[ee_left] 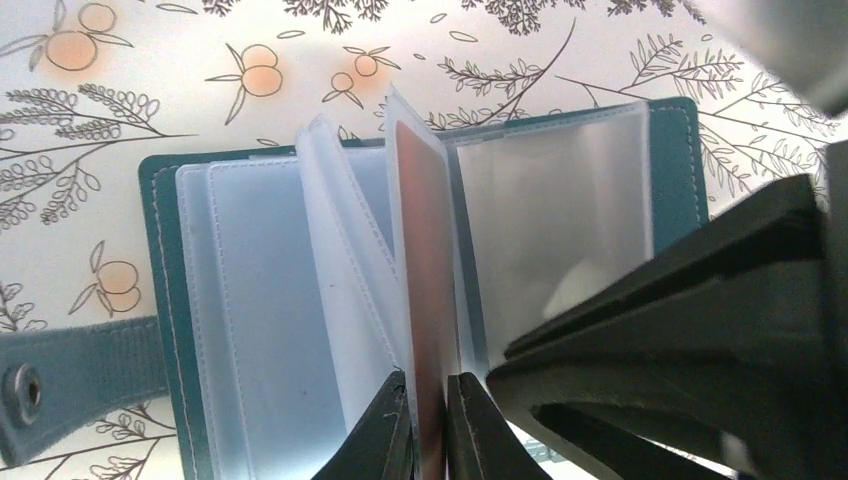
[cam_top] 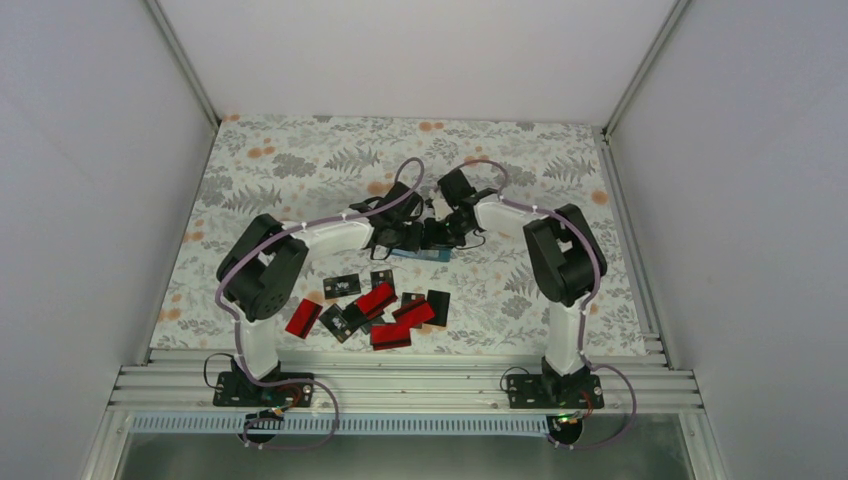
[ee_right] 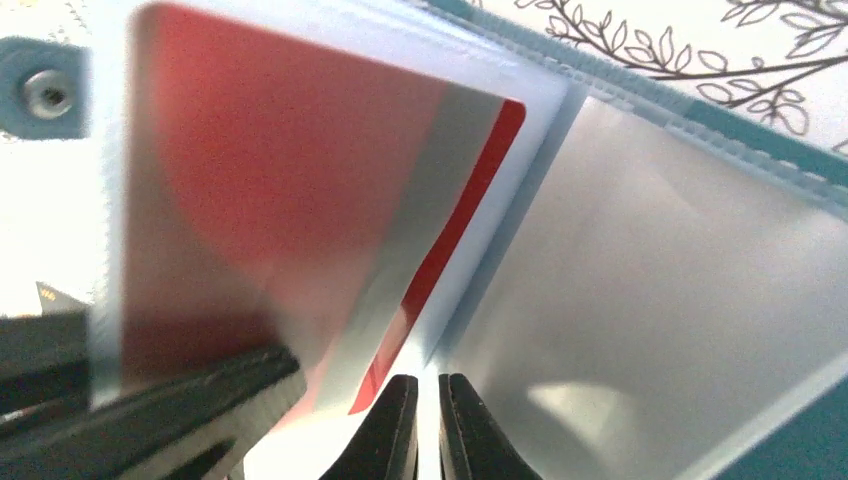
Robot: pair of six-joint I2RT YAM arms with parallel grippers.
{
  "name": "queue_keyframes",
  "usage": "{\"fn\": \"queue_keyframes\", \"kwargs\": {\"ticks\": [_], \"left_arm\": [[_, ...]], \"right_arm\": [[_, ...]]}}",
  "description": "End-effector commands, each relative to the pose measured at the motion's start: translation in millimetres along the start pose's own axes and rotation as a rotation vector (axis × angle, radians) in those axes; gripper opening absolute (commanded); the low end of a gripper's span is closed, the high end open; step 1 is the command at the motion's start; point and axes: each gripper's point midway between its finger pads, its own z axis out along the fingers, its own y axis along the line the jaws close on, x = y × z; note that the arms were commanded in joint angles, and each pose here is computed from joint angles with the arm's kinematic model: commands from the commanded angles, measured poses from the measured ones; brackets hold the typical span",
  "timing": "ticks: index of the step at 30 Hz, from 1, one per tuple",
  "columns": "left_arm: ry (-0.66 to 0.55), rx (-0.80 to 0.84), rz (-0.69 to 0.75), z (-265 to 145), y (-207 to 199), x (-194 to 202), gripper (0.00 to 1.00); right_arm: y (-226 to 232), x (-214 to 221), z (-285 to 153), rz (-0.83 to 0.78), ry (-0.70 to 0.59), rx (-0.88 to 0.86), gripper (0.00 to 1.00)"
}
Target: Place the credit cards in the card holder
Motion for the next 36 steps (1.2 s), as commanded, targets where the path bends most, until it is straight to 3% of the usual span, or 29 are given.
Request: {"fn": "queue_keyframes", "kwargs": {"ticks": [1,7,16,27,36], "left_arm": [[0.004,-0.076,0.034,-0.6,7.4,-2.0,0.08],[0.011,-0.15,0.089,-6.0,12.7,-4.0,0.08],[0.021,-0.238,0.163,-8.9,16.9,-4.4,0.08],[0.014,-0.265,0.225,-8.9,-5.1,-9.2,0.09],[0.026,-0.243,0.246,-2.1,-28.0,-3.3,0.25]], "right_arm": [[10.2,-4.6,-29.3,-0.004,-0.051,-0.012,0.1],[2.0,-3.8,-45.4,0.017,-0.092,0.011,0.13],[-26.7,6.8,-35.7,0.087,-0.103,0.045,0.09],[-32.7,10.5,-33.3,0.114,-0.129,0.025,0.1],[-45.6,14.1,-36.9,0.167,-0.157,0.02,0.05]]}}
